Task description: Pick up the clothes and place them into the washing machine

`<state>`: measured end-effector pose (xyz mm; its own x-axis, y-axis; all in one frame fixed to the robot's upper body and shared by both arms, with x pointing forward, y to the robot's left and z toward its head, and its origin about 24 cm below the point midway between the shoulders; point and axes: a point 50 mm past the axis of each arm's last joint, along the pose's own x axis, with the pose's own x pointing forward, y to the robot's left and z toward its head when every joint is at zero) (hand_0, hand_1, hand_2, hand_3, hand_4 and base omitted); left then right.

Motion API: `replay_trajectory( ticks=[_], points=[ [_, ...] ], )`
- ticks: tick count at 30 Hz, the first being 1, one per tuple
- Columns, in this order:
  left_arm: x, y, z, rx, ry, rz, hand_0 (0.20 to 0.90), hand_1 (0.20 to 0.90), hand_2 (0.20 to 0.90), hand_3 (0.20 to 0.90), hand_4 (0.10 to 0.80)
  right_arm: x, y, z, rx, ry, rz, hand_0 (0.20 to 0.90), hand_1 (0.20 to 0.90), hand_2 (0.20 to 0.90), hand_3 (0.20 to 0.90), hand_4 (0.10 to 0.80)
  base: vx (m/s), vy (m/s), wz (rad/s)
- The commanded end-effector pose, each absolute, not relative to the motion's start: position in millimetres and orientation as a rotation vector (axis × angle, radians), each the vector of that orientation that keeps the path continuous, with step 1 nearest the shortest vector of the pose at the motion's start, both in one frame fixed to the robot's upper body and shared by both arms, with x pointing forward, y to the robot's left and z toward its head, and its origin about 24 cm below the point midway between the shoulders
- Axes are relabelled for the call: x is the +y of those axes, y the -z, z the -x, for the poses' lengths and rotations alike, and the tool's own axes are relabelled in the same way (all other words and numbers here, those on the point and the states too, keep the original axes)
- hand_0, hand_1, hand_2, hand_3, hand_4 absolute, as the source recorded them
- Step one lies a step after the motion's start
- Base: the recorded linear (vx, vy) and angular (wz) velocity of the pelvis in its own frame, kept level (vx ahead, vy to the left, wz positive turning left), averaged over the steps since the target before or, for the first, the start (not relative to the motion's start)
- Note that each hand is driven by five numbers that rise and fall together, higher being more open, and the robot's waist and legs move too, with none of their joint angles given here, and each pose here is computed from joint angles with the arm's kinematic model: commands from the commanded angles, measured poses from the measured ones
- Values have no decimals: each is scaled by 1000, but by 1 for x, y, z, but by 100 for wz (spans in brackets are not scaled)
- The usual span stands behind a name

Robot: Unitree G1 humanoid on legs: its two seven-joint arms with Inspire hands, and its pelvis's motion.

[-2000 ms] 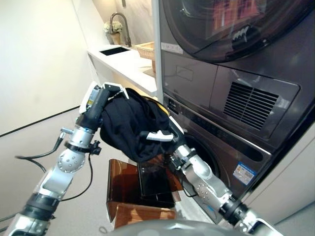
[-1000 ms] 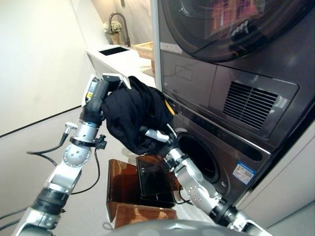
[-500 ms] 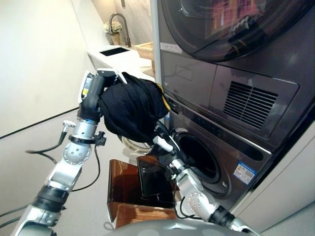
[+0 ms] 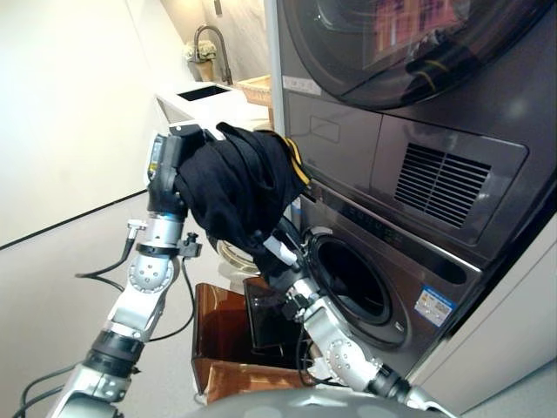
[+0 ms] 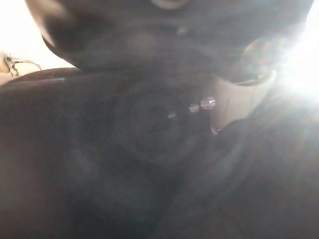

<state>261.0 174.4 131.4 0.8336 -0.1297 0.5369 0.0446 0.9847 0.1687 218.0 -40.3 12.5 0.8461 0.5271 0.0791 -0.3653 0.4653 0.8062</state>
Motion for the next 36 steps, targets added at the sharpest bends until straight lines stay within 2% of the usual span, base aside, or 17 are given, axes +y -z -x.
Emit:
replay_trajectory(
  ticks=[1,18,36],
  points=[
    [178,-174,-278,-765,61,-86,200,200,200,200,300,-2,-89,-236,-130,-768,-1089,900,900,900,900,800,0,0,0],
    [182,-157,-272,-694,68,-124,200,200,200,200,300,-8,-98,-239,-174,-745,-1067,900,900,900,900,800,0,0,0],
    [175,-146,-268,-646,192,-277,200,200,200,200,300,-6,-106,-241,-199,-772,-1070,900,900,900,900,800,0,0,0]
  ],
)
